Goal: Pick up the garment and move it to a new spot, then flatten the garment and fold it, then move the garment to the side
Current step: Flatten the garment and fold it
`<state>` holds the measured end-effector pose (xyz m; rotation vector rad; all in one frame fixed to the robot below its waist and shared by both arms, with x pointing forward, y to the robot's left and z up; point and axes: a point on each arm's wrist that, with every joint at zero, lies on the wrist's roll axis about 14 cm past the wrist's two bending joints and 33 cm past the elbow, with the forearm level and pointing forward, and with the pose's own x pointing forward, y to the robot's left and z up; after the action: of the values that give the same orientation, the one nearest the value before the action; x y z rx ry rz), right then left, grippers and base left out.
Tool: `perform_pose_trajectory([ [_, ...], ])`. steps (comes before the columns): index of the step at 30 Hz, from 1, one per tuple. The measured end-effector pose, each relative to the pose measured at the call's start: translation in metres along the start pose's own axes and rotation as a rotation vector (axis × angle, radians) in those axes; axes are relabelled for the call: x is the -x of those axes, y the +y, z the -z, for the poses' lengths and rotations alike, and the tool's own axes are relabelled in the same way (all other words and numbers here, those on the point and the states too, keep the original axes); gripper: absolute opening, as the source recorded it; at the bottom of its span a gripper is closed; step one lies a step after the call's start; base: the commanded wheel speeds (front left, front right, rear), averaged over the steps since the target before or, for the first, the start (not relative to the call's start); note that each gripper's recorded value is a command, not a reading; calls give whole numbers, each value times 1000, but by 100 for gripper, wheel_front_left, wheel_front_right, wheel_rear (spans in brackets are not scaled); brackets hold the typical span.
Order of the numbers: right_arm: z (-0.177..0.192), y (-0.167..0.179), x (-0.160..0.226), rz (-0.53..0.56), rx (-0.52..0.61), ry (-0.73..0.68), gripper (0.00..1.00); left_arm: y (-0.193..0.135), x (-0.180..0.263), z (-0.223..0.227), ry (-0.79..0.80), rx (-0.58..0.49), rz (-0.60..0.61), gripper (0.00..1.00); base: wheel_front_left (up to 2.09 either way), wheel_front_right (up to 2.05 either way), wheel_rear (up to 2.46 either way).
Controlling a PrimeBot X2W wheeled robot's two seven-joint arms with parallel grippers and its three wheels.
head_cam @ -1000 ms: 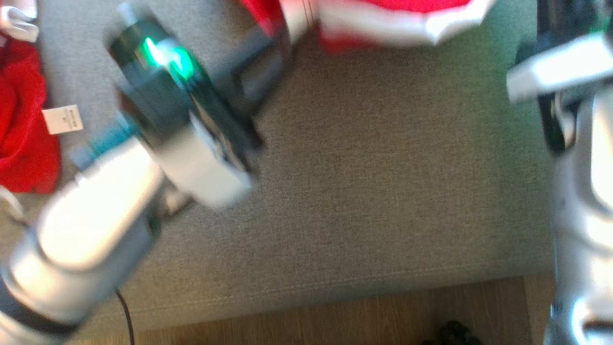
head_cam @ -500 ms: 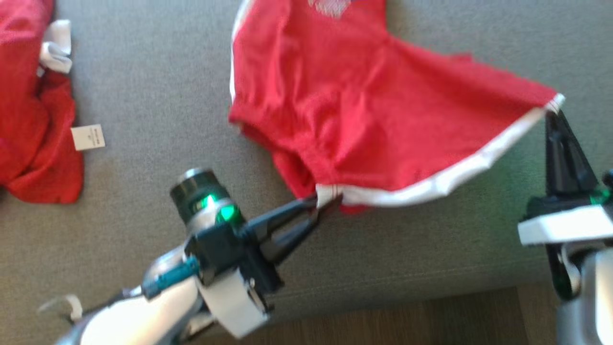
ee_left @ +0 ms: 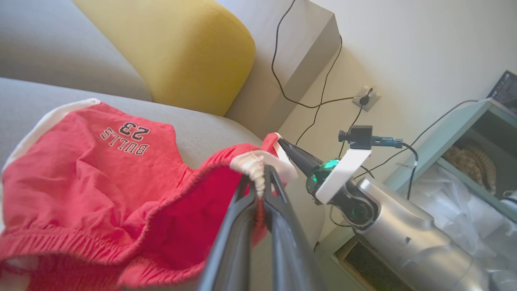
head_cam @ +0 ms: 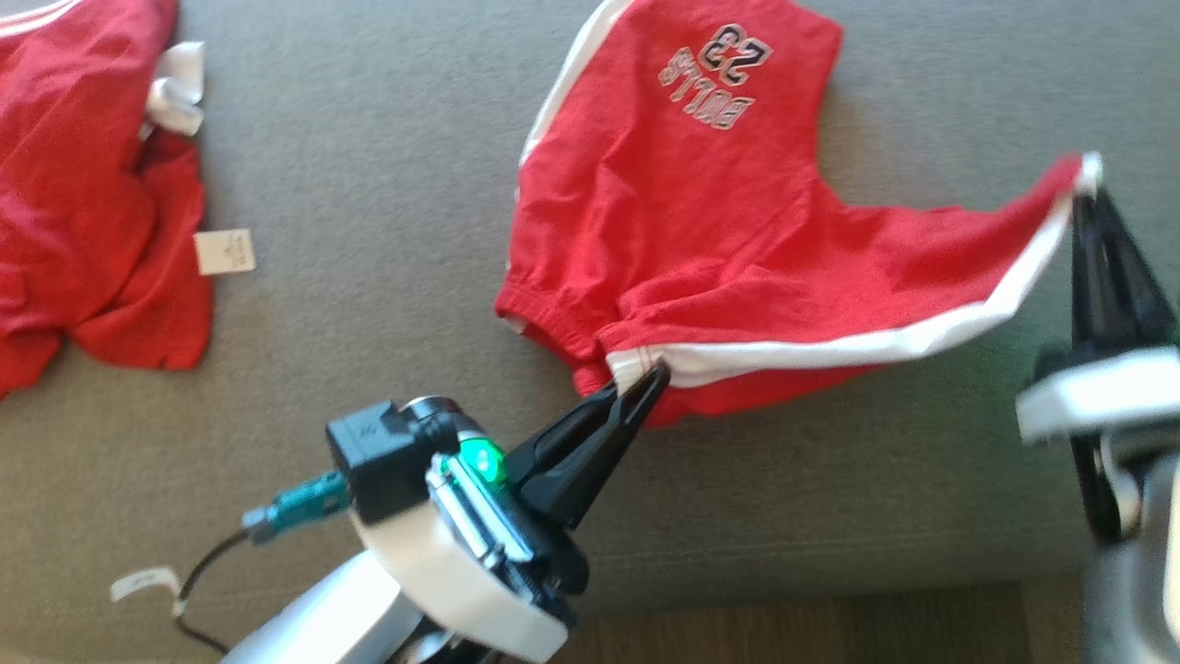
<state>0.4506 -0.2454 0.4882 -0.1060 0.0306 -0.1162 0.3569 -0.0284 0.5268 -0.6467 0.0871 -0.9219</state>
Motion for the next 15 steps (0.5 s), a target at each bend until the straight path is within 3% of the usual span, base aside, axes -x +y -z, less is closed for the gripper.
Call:
perform_pose_trajectory([
  [10, -27, 67, -116, -165, 62, -69, 0, 56, -12, -15, -114, 198, -189, 0, 0, 0, 0],
  [15, -28, 115, -160, -261, 55, -66, 0, 94, -5, -14, -203, 384, -340, 0, 0, 0, 0],
])
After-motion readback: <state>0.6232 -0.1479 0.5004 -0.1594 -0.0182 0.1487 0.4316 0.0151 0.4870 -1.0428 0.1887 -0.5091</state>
